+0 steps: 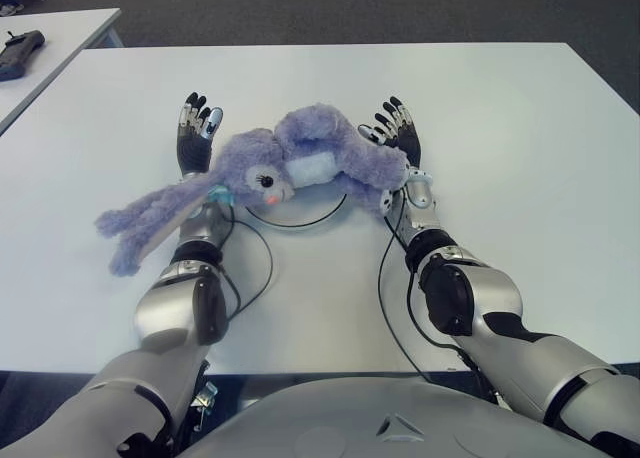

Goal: Put the doll into the plate.

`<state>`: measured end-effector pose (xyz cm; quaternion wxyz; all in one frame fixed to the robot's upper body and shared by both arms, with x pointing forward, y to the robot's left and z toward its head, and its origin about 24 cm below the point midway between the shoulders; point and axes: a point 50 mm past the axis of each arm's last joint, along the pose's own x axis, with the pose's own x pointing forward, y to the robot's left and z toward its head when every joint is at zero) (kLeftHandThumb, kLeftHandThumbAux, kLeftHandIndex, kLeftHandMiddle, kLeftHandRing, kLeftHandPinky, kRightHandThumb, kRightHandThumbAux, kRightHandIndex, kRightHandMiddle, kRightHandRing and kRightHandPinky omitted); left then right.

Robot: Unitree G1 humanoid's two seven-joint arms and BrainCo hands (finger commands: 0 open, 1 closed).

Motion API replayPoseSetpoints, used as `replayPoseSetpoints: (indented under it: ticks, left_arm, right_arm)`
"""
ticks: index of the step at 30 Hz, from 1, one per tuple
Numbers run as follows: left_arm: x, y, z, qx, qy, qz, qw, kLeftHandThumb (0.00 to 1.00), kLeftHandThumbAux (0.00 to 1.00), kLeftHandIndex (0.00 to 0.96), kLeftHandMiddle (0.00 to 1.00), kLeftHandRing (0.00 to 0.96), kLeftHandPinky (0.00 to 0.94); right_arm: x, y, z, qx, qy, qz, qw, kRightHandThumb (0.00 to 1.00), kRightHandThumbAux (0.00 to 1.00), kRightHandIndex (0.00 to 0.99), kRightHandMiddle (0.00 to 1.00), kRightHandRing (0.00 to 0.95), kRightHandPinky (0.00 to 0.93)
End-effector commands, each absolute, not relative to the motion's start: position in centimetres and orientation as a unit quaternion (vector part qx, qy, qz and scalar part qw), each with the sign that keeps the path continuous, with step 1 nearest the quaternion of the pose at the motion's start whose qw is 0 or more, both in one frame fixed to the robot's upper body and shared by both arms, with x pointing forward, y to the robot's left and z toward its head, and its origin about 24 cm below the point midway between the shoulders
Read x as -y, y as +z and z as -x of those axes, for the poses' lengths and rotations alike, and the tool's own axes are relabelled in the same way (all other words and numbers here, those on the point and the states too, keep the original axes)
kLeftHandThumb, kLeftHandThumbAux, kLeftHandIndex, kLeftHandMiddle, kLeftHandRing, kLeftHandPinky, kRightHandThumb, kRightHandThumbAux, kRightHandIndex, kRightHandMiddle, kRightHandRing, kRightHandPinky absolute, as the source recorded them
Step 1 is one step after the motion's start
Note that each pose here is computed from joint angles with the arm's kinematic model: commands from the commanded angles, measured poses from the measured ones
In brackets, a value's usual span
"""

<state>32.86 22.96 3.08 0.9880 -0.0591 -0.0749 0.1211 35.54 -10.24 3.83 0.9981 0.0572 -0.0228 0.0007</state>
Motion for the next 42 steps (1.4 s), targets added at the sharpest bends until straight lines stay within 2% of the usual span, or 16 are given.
replayPoseSetpoints:
  ticks: [1, 14, 26, 34, 42]
  left_arm:
    - [-22.31, -9.04, -21.30, -0.138, 0.192, 0.118, 0.964, 0.000, 0.529, 0.093, 0.095, 0.070, 0.048]
    - [-22.23, -9.09, -21.18, -0.142, 0.187, 0.101, 0.967, 0.000, 0.539, 0.100, 0.096, 0.072, 0.055]
    - [-22.04, -9.11, -21.13, -0.142, 0.185, 0.096, 0.968, 0.000, 0.533, 0.097, 0.093, 0.072, 0.050]
    - [-21.99, -9.35, -21.09, -0.159, 0.188, 0.082, 0.966, 0.000, 0.525, 0.090, 0.091, 0.070, 0.054]
    - [-21.94, -9.40, -21.16, -0.166, 0.189, 0.073, 0.965, 0.000, 0.519, 0.091, 0.091, 0.069, 0.048]
  right_arm:
    - [7.31, -5.24, -27.85, -0.134, -0.020, -0.010, 0.991, 0.000, 0.901, 0.115, 0.160, 0.141, 0.156]
    - [7.35, -5.36, -27.70, -0.133, -0.022, 0.018, 0.991, 0.000, 0.977, 0.182, 0.213, 0.179, 0.189]
    - [7.42, -5.38, -27.64, -0.130, -0.024, 0.031, 0.991, 0.000, 0.983, 0.204, 0.229, 0.192, 0.194]
    - [7.32, -5.22, -27.59, -0.111, -0.018, 0.083, 0.990, 0.000, 0.977, 0.219, 0.250, 0.208, 0.198]
    - [7.35, -5.22, -27.56, -0.107, -0.018, 0.096, 0.989, 0.000, 0.979, 0.220, 0.258, 0.215, 0.197]
